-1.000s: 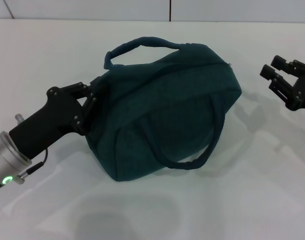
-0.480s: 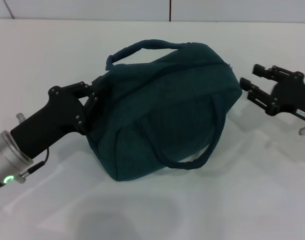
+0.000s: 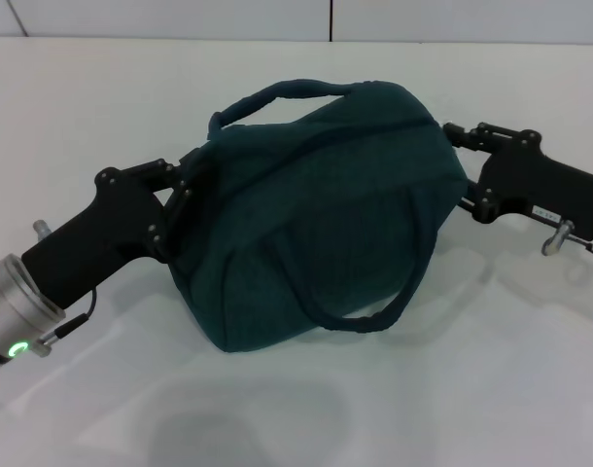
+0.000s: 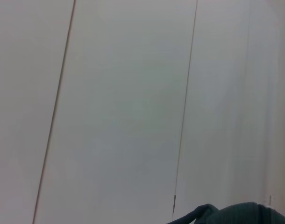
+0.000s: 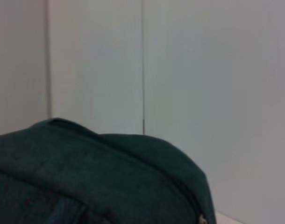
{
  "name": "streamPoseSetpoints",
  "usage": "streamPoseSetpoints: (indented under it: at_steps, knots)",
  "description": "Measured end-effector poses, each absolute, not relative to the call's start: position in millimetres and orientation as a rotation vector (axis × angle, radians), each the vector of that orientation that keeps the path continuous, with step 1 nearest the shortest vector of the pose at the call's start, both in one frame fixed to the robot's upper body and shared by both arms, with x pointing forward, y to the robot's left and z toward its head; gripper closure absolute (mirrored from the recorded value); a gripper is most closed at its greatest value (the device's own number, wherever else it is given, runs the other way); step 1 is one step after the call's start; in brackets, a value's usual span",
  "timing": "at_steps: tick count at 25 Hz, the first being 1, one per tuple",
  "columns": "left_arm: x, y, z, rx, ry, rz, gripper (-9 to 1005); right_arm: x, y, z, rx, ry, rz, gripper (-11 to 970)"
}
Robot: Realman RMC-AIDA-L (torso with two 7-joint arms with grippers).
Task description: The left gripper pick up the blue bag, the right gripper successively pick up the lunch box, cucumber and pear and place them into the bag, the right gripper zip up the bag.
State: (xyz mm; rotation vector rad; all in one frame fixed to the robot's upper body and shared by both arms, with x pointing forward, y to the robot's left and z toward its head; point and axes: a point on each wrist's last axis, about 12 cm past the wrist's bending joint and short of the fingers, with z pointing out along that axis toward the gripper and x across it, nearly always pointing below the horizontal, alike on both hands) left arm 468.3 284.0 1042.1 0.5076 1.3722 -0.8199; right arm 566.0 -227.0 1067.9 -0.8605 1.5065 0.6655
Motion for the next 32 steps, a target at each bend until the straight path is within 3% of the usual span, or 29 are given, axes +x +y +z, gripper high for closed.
streamPoseSetpoints:
  at_steps: [15, 21, 23, 32]
  knots:
    - [471.1, 282.5, 1043.6, 0.506, 1.365, -0.823, 936, 560.3, -228.8, 1066.7, -0.88, 1.477, 0.64, 540]
    - [472.5, 281.9, 1044.5, 0.504, 1.362, -0.825, 928, 560.0, -237.8, 1066.3, -0.826, 1.464, 0.587, 753]
    - [473.1, 281.7, 1044.9, 0.499, 1.358, -0.825, 926, 560.1, -238.8, 1065.5, -0.826, 1.47, 0.582, 939]
    - [478.3, 280.7, 1048.1, 0.482, 1.364, -0.862, 915, 559.1, -245.1, 1052.8, -0.82, 1.555, 0.549, 947]
